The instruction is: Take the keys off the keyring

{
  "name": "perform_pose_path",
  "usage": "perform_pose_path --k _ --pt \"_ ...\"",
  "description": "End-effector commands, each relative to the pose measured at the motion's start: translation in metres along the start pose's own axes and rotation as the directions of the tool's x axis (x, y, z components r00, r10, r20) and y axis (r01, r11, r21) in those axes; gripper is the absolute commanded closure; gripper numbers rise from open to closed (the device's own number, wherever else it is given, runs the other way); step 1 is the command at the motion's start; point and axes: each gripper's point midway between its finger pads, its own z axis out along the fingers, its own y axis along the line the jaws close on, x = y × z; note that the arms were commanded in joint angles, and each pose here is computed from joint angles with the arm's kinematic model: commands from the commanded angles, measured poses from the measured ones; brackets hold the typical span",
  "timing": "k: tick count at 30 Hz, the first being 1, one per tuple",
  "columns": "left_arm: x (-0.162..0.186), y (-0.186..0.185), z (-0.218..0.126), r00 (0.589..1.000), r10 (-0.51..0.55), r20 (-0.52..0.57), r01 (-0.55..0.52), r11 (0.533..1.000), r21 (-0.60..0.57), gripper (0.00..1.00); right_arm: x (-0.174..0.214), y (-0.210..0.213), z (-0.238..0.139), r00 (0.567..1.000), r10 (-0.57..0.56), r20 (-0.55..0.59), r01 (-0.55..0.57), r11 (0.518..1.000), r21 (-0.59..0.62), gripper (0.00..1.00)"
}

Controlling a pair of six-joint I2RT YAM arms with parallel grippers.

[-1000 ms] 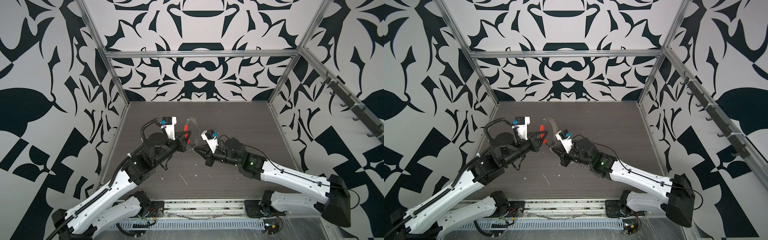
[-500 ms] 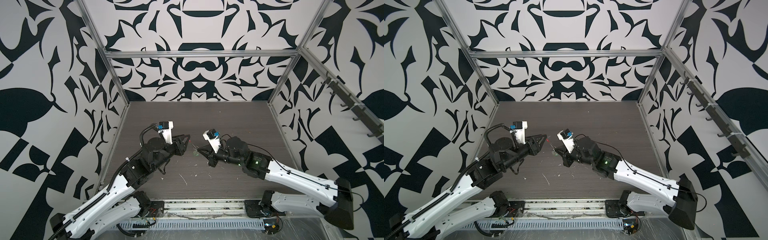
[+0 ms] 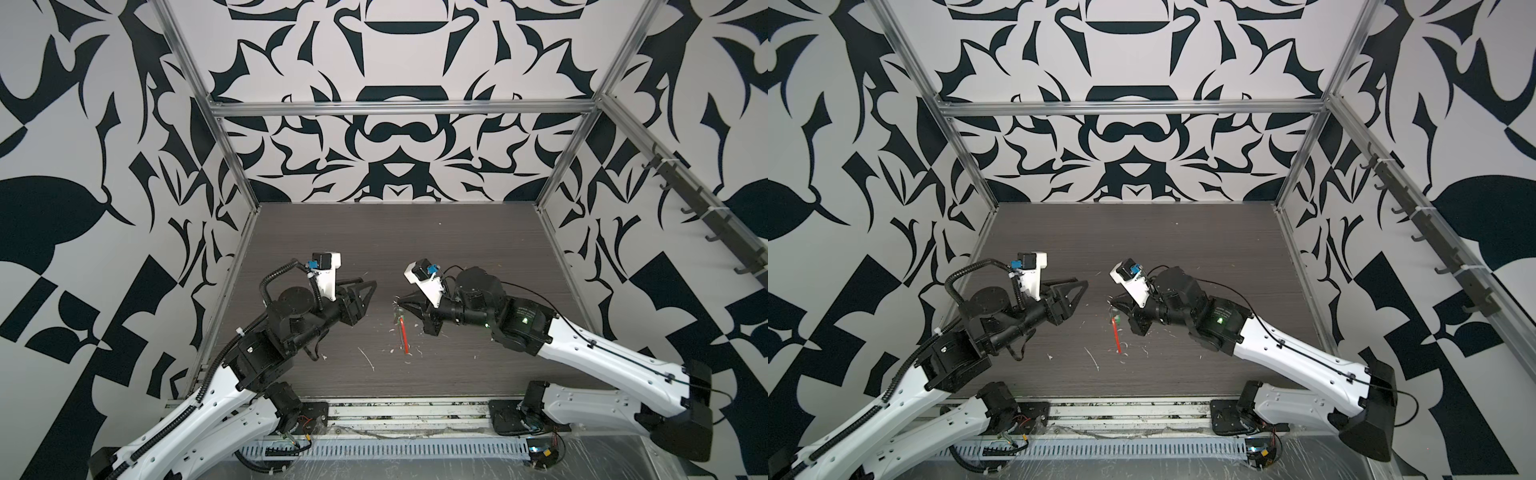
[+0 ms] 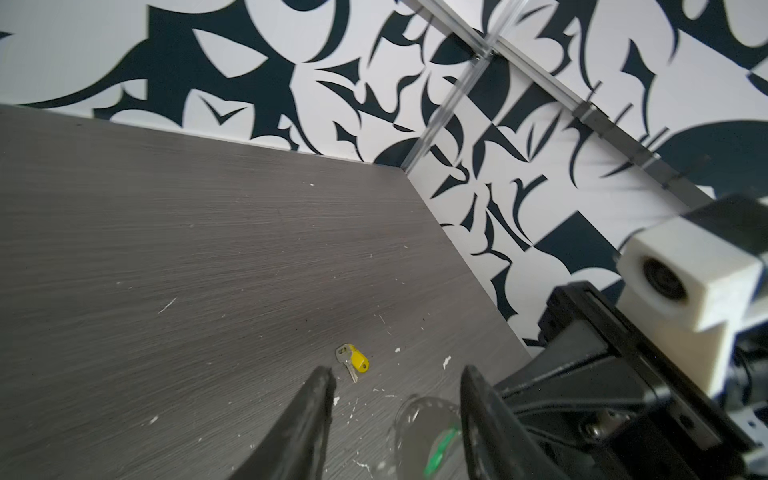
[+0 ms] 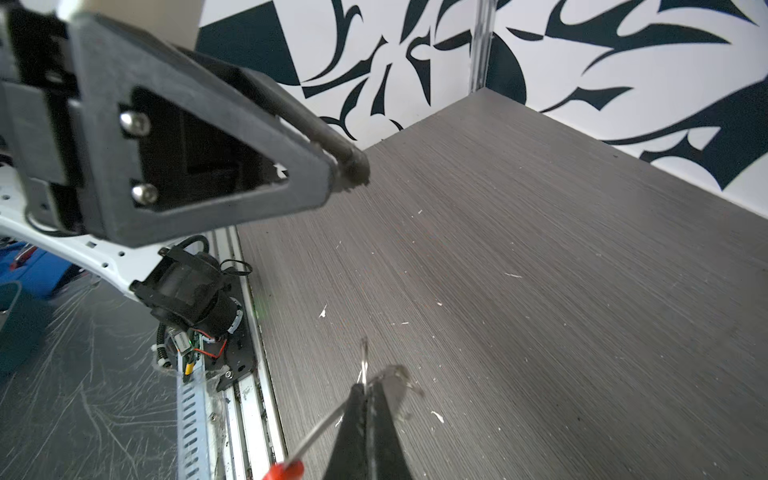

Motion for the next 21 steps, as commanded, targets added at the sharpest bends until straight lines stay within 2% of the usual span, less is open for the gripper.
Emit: perform_pose_path --k 1,7,11,17,21 --pt "0.004 -0.040 -0.007 0.992 0.123 -0.025 -0.114 0.968 0.225 0.48 -0.026 0.020 -0.018 0.994 -0.094 0.062 0.101 0.988 -0.113 1.00" --pt "0.015 -0.072 -0.019 0.971 0.230 -0.061 -0.186 0.894 0.408 0.53 -0.036 0.030 -0.040 0.987 -0.069 0.146 0.108 0.955 -0.277 1.00" --pt "0.017 -0.077 -0.023 0.965 0.256 -0.052 -0.208 0.875 0.437 0.60 -0.037 0.034 -0.044 0.987 -0.054 0.153 0.103 0.938 -0.330 1.00" --pt "0.015 -0.081 -0.021 0.960 0.275 -0.042 -0.227 0.862 0.454 0.60 -0.034 0.042 -0.043 0.990 -0.031 0.137 0.084 0.913 -0.399 1.00" --pt "0.012 -0.086 -0.021 0.956 0.292 -0.038 -0.240 0.848 0.473 0.68 -0.034 0.045 -0.045 0.990 -0.025 0.136 0.080 0.907 -0.414 1.00"
